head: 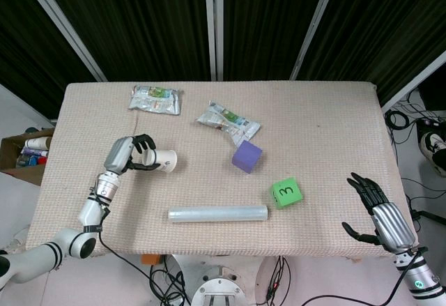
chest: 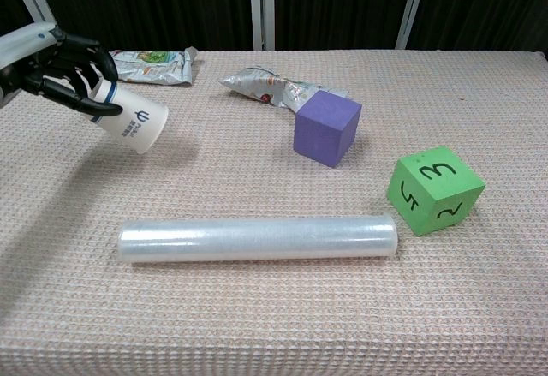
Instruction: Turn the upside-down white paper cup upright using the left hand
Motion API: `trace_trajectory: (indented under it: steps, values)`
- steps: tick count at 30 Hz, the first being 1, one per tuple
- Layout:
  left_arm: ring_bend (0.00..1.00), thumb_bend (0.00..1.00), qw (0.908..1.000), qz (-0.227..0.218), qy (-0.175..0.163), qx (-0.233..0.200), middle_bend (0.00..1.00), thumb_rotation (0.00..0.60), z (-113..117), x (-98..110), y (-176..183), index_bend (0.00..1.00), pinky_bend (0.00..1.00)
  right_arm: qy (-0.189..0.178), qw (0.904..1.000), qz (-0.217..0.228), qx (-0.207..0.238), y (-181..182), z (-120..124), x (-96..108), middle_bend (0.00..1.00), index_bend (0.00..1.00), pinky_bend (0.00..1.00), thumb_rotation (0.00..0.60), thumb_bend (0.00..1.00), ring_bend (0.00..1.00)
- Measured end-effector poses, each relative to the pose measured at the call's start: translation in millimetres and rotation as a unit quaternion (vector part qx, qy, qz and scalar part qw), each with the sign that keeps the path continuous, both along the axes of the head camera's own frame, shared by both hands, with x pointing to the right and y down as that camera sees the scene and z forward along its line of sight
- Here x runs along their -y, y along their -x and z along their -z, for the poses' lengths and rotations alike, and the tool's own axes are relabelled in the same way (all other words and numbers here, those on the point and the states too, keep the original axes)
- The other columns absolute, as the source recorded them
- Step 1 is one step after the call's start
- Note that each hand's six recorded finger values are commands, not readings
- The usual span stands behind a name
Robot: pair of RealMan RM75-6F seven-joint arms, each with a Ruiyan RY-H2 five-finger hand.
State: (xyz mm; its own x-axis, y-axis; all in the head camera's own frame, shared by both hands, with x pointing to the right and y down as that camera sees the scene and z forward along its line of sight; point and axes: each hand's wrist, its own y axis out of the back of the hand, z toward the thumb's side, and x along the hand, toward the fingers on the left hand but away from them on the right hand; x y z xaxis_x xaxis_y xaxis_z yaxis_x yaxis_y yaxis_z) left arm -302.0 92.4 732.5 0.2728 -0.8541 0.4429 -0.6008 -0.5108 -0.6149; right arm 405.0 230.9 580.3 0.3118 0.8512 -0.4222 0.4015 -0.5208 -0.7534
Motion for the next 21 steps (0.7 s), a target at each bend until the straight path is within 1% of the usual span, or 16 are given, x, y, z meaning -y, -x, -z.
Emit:
trace_trajectory:
  steps: [1,2,3,5,9,11,16,20,21]
  values:
    - [0.33,0.09,0.9999,-0.007,0.003,0.007,0.42,0.600,-4,-2,3,0.38,0.36,0.000,1.0000,-0.001,-0.001,0,1,0,0.01,0.00,0.00,0.600,0.23,0.00]
    - [0.25,0.08,0.9997,-0.015,0.009,0.015,0.35,0.600,-9,-4,6,0.32,0.30,0.000,1.0000,-0.002,-0.001,-1,1,0,0.01,0.00,0.00,0.600,0.23,0.00]
    - [0.20,0.08,0.9991,-0.027,0.017,0.026,0.29,0.600,-13,-6,10,0.28,0.27,0.001,1.0000,-0.003,-0.002,-1,1,0,0.01,0.00,0.00,0.600,0.23,0.00]
    - [0.18,0.07,0.9978,-0.040,0.028,0.044,0.24,0.600,-15,-6,17,0.25,0.24,0.003,1.0000,-0.005,-0.002,-2,0,0,0.01,0.00,0.00,0.600,0.23,0.00]
    - [0.16,0.07,0.9913,-0.068,0.052,0.100,0.21,0.600,-12,-4,34,0.23,0.23,0.004,1.0000,-0.006,0.001,-2,-1,-1,0.01,0.00,0.00,0.600,0.23,0.00]
    - [0.15,0.07,0.9880,-0.077,0.055,0.121,0.19,0.600,-9,-4,38,0.21,0.22,0.005,1.0000,-0.007,0.000,-2,-2,-1,0.01,0.00,0.00,0.600,0.23,0.00]
    - [0.14,0.08,0.9795,-0.109,0.042,0.164,0.16,0.600,5,-5,31,0.19,0.22,0.014,0.9998,-0.011,0.000,-4,-6,0,0.01,0.00,0.00,0.600,0.23,0.00]
    - [0.14,0.08,0.9668,-0.143,0.018,0.211,0.15,0.600,12,-4,20,0.18,0.22,0.014,0.9999,-0.008,-0.001,-4,-6,0,0.01,0.00,0.00,0.600,0.23,0.00]
    - [0.14,0.08,0.9616,-0.154,0.009,0.227,0.15,0.600,14,-4,16,0.18,0.22,0.014,0.9999,-0.009,-0.002,-4,-6,0,0.01,0.00,0.00,0.600,0.23,0.00]
